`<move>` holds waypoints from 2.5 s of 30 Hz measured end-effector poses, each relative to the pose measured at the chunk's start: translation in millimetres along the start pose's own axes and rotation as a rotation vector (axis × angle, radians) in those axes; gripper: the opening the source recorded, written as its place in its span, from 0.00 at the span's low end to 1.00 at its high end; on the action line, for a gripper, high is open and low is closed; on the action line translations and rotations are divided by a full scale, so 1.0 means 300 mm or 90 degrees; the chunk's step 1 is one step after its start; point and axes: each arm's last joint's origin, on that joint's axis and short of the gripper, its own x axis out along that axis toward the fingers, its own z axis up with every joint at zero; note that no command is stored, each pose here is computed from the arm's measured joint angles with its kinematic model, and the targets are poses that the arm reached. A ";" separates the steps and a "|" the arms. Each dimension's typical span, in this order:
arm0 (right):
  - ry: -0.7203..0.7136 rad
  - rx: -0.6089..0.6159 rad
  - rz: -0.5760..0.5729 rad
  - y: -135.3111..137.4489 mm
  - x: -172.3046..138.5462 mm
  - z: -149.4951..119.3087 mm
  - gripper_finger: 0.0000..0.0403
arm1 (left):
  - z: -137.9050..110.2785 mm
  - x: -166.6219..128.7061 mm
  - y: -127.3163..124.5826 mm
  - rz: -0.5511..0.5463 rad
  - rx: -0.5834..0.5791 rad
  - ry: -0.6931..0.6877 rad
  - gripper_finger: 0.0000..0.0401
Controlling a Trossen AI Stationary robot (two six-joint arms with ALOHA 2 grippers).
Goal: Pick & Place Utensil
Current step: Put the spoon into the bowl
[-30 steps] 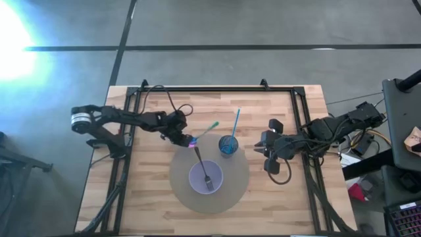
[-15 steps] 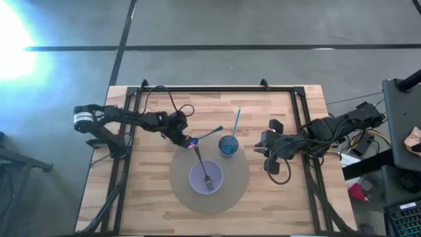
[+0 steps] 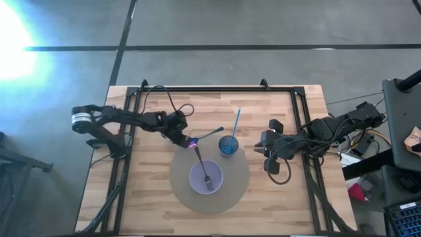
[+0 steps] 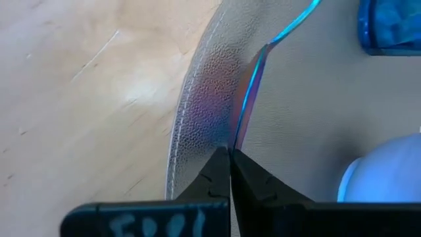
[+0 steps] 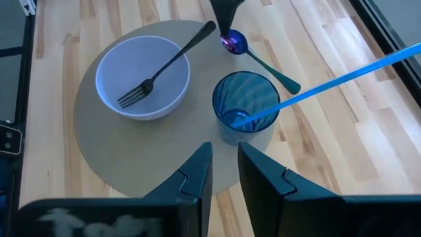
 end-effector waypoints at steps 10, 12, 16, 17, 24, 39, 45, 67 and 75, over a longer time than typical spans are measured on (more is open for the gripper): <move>0.000 0.000 0.000 0.000 0.000 0.000 0.17 | 0.001 -0.025 -0.006 -0.007 0.006 -0.011 0.00; 0.000 0.000 0.000 0.000 0.000 0.000 0.17 | 0.003 -0.031 -0.006 -0.009 0.010 -0.015 0.00; 0.000 0.000 0.000 0.000 0.000 0.000 0.17 | 0.012 -0.057 -0.007 -0.015 0.013 -0.037 0.00; 0.000 0.000 0.000 0.000 0.000 0.000 0.17 | 0.015 -0.067 -0.008 -0.017 0.013 -0.047 0.00; 0.000 0.000 0.000 0.000 0.000 0.000 0.17 | 0.041 -0.145 0.003 -0.027 0.011 -0.111 0.00; 0.011 0.002 0.044 0.015 -0.003 -0.002 0.17 | 0.081 -0.366 -0.066 -0.088 0.093 -0.274 0.00; -0.012 -0.010 0.089 0.060 -0.021 -0.007 0.17 | 0.090 -0.489 -0.139 -0.116 0.154 -0.333 0.00; -0.036 -0.037 0.064 0.298 0.180 -0.047 0.17 | -0.099 -0.527 -0.402 -0.274 0.366 -0.304 0.00; -0.070 -0.042 0.075 0.368 0.200 -0.039 0.17 | -0.205 -0.509 -0.463 -0.280 0.402 -0.292 0.00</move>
